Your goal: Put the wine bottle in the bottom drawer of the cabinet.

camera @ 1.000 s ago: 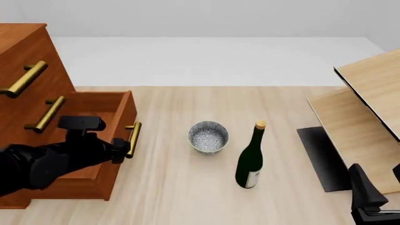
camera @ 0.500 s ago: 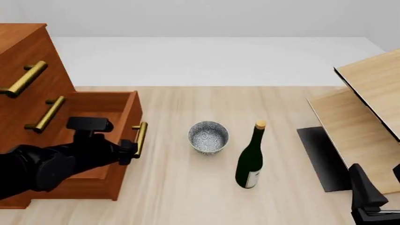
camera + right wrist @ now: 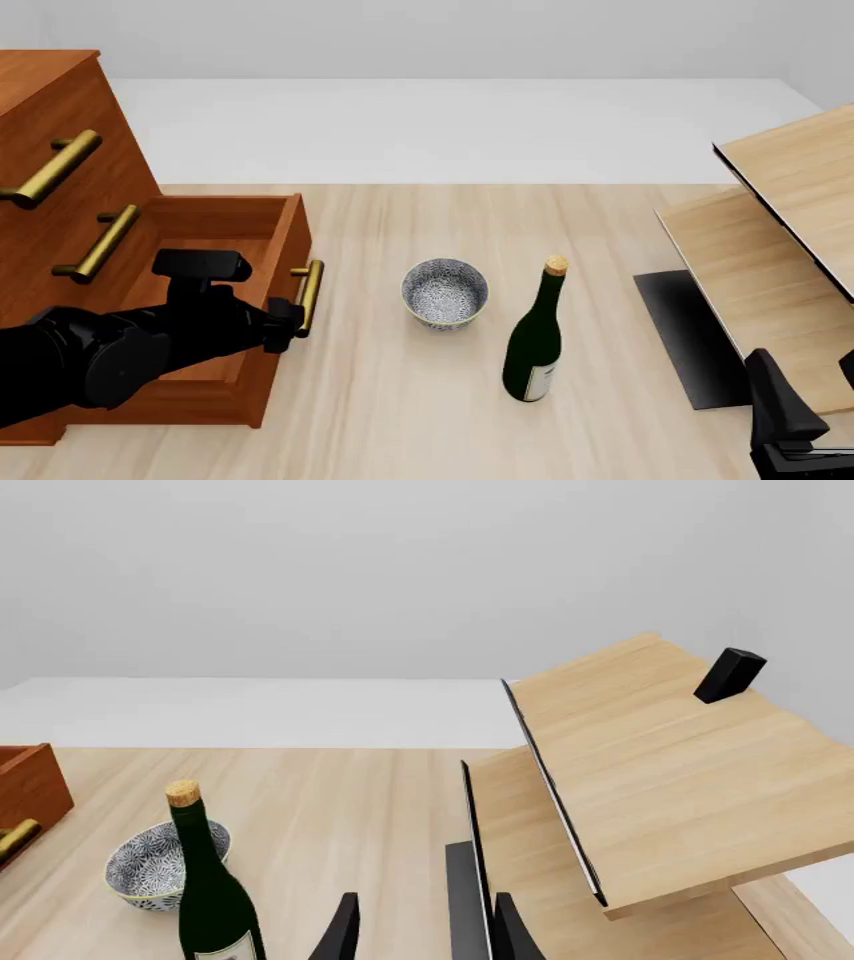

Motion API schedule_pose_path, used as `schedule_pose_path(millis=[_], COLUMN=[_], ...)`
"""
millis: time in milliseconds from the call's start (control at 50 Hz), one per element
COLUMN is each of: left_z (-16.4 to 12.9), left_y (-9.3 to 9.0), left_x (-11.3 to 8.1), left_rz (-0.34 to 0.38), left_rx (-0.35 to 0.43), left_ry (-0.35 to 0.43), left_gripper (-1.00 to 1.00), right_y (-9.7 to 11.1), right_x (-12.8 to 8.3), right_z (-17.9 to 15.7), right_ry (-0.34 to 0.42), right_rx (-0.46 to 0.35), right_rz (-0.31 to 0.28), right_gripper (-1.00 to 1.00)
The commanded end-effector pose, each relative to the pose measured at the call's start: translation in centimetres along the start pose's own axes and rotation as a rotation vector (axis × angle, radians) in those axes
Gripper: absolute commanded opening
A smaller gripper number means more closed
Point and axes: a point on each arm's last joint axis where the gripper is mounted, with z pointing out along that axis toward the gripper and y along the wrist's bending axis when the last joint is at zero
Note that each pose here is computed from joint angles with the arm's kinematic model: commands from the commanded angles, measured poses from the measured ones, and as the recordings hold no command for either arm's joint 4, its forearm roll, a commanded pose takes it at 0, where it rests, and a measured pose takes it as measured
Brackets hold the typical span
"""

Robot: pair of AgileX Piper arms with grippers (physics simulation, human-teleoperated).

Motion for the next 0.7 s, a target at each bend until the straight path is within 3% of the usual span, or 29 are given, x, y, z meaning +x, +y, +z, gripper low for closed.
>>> schedule_pose_path(millis=[20, 220, 480, 700], left_z=[-0.1, -1.5, -7.1, -9.6], left_y=[-2.1, -2.3, -2.9, -4.1], left_x=[0.3, -0.5, -4.7, -6.3], left_rz=[0.035, 0.072, 0.205, 0.248], left_rx=[0.068, 0.075, 0.079, 0.122], left_ry=[-0.002, -0.021, -0.102, -0.165], left_gripper=[1.00, 1.00, 1.00, 1.00], right_y=[0.0, 0.0, 0.0, 0.0], right_x=[0.0, 0.0, 0.0, 0.1], right_z=[0.0, 0.0, 0.0, 0.0], right_ry=[0.000, 0.001, 0.002, 0.005], right_rx=[0.001, 0.001, -0.001, 0.000], right_rz=[-0.001, -0.001, 0.000, 0.004], right_gripper=[1.00, 1.00, 1.00, 1.00])
